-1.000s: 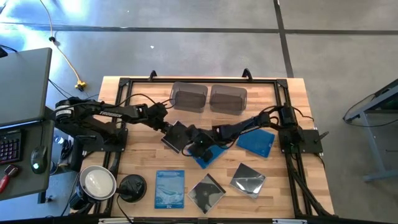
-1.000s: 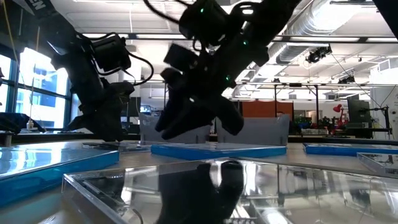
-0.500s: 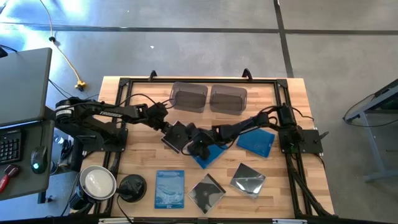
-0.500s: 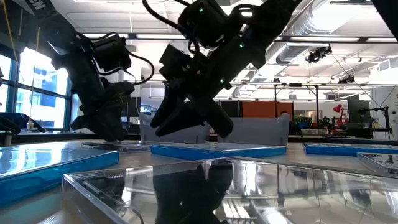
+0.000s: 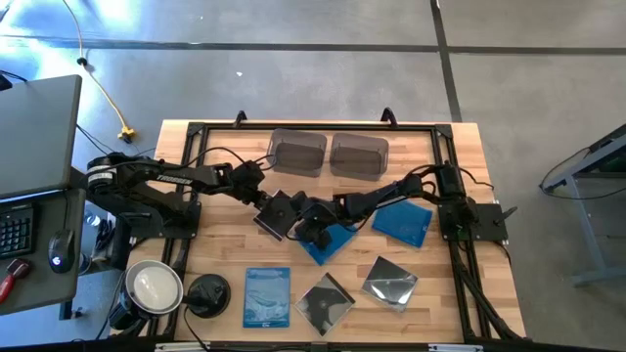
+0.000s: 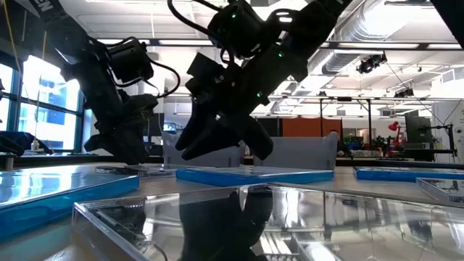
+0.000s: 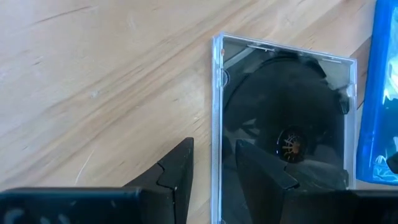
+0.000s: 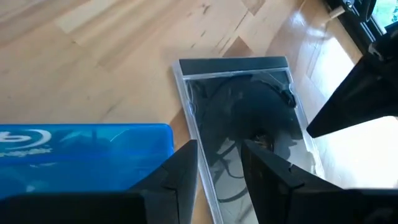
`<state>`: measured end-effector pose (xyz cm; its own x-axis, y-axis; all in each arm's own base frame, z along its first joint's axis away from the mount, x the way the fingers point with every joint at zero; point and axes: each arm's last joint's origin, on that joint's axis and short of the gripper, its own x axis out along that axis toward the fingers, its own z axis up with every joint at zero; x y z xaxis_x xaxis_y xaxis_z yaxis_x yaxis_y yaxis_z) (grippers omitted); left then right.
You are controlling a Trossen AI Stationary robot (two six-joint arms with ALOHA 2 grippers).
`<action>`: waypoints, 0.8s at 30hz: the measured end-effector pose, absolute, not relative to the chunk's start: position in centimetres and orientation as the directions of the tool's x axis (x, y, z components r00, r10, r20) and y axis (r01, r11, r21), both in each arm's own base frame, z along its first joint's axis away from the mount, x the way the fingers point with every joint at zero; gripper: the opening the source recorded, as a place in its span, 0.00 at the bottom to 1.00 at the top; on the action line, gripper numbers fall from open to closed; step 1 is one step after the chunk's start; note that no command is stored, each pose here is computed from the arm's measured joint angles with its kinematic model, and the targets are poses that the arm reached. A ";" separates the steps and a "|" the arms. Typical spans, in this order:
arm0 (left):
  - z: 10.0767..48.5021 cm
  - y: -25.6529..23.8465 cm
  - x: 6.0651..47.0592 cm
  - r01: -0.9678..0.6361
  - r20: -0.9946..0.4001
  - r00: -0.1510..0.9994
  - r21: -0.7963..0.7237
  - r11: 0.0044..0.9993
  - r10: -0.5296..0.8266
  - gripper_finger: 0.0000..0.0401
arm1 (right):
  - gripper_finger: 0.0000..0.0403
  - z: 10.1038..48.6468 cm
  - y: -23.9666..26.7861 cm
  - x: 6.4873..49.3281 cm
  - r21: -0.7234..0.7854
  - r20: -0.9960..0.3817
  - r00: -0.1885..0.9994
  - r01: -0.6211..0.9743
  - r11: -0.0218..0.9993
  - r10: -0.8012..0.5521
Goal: Pick & place jewel cases by type
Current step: Put the top black cd case into the left black bin
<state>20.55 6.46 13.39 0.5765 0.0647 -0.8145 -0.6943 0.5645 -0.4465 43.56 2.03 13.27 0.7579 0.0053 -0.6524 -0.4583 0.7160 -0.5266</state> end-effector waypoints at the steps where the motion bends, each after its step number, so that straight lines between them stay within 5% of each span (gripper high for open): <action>1: 13.4 6.5 20.6 -0.695 -0.815 0.576 -0.446 0.565 0.066 0.30 | 0.29 13.2 1.9 43.6 -0.528 -0.650 0.760 -0.454 0.718 0.003; 24: 12.0 6.6 21.8 -0.632 -0.785 0.617 -0.533 0.562 -0.052 0.30 | 0.43 11.1 1.4 44.2 -0.605 -0.641 0.766 -0.466 0.645 -0.048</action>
<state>21.83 6.56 12.03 0.6170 -0.0515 -0.7853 -0.6319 0.5623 -0.5334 44.23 1.42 11.12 0.7664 -0.0479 -0.6406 -0.4657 0.6454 -0.6054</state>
